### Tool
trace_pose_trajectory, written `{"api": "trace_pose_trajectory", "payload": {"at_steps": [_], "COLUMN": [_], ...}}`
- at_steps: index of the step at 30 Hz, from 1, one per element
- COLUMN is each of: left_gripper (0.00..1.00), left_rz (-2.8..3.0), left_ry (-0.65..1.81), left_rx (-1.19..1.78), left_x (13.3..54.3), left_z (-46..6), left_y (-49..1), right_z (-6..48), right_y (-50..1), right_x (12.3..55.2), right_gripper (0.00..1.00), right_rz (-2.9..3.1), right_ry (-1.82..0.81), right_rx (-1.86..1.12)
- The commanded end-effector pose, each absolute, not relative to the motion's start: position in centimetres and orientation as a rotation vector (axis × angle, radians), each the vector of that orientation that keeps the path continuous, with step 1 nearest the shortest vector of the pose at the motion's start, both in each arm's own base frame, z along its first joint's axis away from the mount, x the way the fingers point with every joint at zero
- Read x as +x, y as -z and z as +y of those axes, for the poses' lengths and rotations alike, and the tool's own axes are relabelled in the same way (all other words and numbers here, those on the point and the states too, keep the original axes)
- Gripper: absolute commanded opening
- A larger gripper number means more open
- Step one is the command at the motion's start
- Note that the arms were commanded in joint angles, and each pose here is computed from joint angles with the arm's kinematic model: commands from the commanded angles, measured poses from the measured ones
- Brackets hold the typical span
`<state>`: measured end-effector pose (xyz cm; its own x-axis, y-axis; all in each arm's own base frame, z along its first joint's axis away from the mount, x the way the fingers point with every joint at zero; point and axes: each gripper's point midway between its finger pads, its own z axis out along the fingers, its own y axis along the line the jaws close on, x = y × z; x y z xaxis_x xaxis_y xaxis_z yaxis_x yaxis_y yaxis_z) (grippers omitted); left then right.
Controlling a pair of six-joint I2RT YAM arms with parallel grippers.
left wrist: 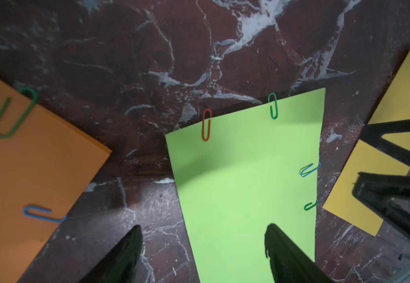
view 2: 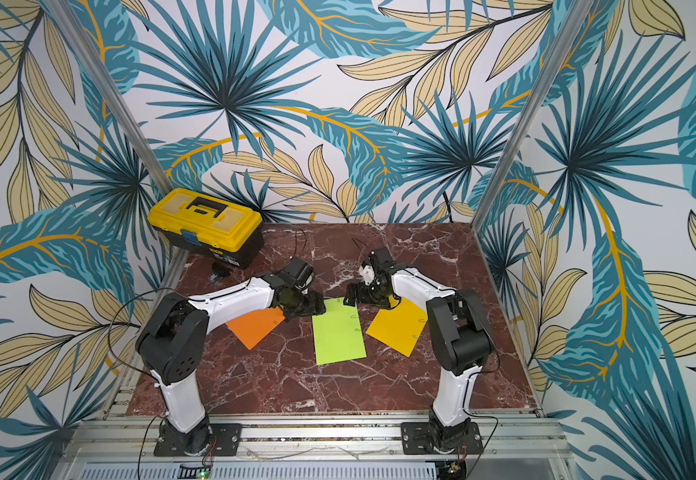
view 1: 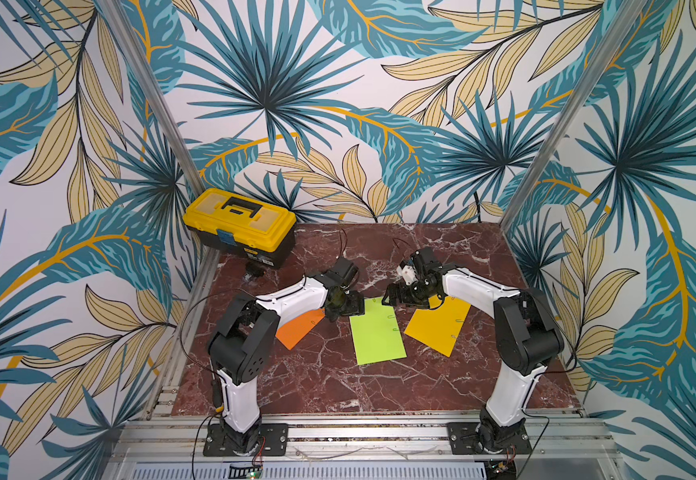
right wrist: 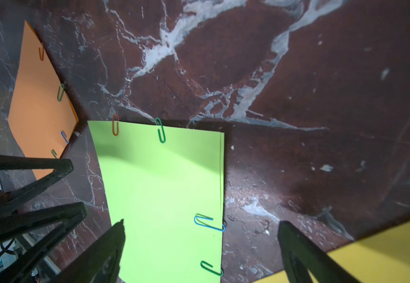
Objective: Unclip the paperclips from the documents
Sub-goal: Pick up the document from the center of the board.
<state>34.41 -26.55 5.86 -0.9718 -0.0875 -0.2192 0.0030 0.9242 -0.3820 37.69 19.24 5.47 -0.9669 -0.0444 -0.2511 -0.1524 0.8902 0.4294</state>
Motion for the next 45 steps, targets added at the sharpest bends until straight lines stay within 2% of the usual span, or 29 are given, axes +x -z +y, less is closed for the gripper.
{"api": "trace_pose_trajectory", "payload": {"at_steps": [1,8,30,45], "left_gripper": [0.79,0.74,0.58,0.56], "left_rz": [2.848,2.889,2.941,2.962], "left_ry": [0.623,0.607,0.509,0.486], "left_rx": [-0.113,-0.105,0.002,-0.005], "left_x": [34.8,35.5,35.7,35.3], "left_z": [-27.3,-28.1,-29.1,-28.9], "left_y": [-5.5,-3.4,-0.8,0.1], "right_z": [20.2,20.1,19.8,21.8], "right_y": [-5.5,-4.5,-1.7,-4.3], "right_x": [37.5,37.5,36.9,36.6], "right_gripper": [0.96,0.95,0.8,0.75], "right_rz": [2.835,2.86,2.925,2.814], "right_ry": [-0.742,-0.726,-0.711,-0.879], "right_rx": [-0.152,-0.113,0.037,-0.089]}}
